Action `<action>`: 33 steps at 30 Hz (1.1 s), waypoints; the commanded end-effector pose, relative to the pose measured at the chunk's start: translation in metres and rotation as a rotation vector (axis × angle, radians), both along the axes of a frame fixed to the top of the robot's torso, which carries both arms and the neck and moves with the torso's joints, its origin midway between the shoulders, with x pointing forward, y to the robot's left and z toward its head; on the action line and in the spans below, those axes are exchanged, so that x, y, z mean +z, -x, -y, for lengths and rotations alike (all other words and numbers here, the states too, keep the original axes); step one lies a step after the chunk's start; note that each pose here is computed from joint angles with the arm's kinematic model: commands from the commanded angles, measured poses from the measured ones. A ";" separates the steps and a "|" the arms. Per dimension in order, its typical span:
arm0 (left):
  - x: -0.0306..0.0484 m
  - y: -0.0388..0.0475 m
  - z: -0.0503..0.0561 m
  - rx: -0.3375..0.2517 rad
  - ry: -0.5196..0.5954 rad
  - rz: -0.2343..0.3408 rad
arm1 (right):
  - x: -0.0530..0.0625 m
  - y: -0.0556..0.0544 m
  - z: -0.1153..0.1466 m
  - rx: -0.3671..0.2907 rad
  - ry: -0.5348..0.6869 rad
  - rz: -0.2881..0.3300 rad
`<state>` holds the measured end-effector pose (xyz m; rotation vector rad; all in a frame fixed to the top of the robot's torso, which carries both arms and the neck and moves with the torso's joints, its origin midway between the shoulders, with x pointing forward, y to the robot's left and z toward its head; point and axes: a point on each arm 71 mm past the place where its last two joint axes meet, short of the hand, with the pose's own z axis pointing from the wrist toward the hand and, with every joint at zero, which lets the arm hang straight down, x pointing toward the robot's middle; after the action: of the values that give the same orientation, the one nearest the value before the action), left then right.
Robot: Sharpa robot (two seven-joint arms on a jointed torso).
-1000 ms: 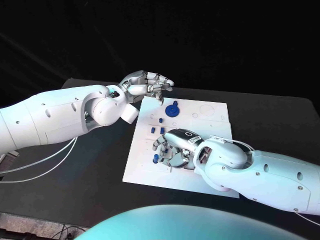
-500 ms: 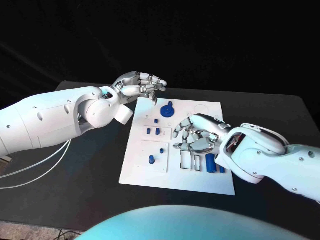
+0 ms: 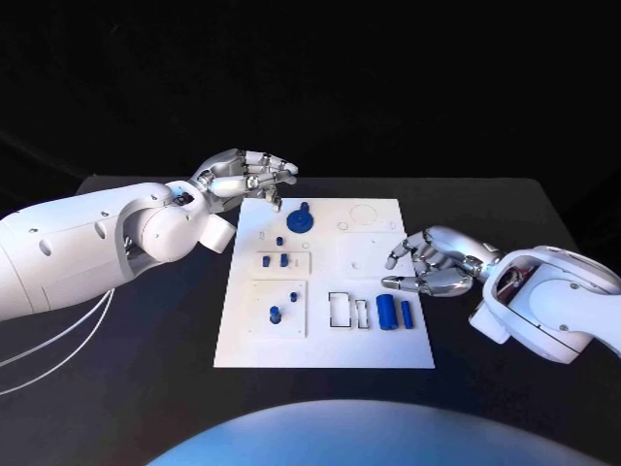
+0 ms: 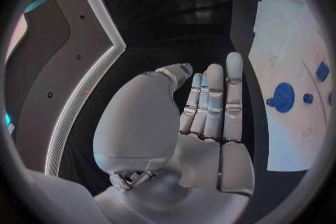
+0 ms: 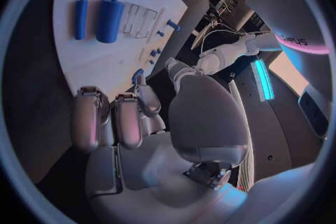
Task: Assemble the parts on the task board
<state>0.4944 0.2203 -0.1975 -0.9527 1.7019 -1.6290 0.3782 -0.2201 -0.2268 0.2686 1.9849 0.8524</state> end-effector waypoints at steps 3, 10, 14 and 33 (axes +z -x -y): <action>0.0006 0.0007 0.001 -0.010 0.011 0.005 | -0.015 0.012 0.010 -0.061 0.071 -0.041; 0.0005 0.0013 0.000 -0.009 0.010 0.004 | -0.028 0.020 0.011 -0.086 0.115 -0.024; 0.0005 0.0015 0.000 -0.009 0.010 0.004 | -0.030 0.020 0.008 -0.080 0.129 -0.014; 0.0006 0.0021 -0.001 -0.011 0.010 0.002 | -0.048 0.018 0.001 -0.094 0.206 -0.042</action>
<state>0.4931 0.2228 -0.1977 -0.9555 1.7020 -1.6262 0.3596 -0.2197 -0.2732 0.2689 2.0614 0.6275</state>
